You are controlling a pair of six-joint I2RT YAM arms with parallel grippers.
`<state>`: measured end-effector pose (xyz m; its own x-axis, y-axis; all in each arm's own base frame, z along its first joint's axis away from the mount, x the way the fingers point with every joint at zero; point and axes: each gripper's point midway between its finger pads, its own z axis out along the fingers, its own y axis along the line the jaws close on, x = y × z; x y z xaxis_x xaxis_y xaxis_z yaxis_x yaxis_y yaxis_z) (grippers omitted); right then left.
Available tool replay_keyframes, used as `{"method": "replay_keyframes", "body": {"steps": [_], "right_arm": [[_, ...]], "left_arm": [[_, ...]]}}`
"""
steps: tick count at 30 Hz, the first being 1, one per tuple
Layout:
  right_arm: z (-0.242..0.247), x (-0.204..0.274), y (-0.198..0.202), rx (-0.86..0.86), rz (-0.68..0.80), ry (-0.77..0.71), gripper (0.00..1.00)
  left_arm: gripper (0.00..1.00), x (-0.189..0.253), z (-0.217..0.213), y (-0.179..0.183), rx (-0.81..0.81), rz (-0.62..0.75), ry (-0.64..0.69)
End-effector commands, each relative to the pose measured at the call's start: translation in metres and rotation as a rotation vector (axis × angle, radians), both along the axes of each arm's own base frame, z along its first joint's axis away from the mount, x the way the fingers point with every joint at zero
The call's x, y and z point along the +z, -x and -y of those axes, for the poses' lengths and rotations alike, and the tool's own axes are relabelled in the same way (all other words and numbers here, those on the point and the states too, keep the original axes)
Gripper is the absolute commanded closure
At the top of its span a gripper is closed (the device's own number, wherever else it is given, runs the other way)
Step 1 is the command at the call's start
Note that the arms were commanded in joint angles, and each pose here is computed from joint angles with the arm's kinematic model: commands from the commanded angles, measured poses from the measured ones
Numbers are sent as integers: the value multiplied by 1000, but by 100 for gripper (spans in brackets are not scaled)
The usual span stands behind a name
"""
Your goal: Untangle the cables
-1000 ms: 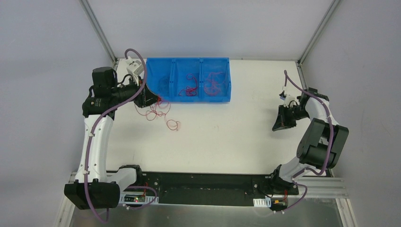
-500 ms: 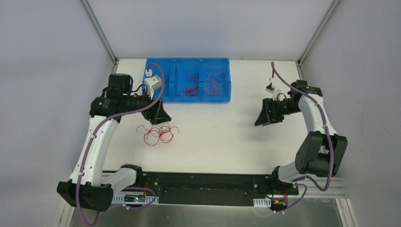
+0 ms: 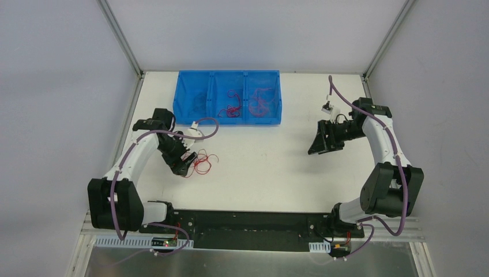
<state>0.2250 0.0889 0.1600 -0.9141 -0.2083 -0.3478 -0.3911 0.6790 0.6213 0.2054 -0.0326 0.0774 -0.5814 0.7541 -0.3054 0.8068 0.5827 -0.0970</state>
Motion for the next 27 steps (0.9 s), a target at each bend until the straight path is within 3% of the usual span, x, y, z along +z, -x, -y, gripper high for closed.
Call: {"method": "replay_keyframes", "body": {"steps": [1,6,10,11,15,18,21,24,27], "right_arm": [[-10,13,3,7,15,-32,29],[-13,15,0,11,16,-33,31],[-17,16,-8,-6,22,-41,32],[-18,17,-10,-10,19,-46,33],[-20,25,-15,-21,27,-56,34],[-22,35,-17,-12,61,-65,34],[-29,48,-21,-2,120,-95,32],[-38,63,-28,1,199,-137,26],[-46,81,-35,-1,293,-177,18]], "left_arm": [[24,-33,-27,-29,-15,67,-154],[55,-28,-23,-50,66,112,-136],[95,-7,-7,-51,37,192,-58],[100,-2,-4,-51,33,203,-47],[100,40,24,-48,49,246,113],[100,126,68,-46,41,350,326],[100,251,126,-30,-29,443,680],[100,368,162,-18,-62,441,966],[100,438,177,-14,-102,418,1117]]}}
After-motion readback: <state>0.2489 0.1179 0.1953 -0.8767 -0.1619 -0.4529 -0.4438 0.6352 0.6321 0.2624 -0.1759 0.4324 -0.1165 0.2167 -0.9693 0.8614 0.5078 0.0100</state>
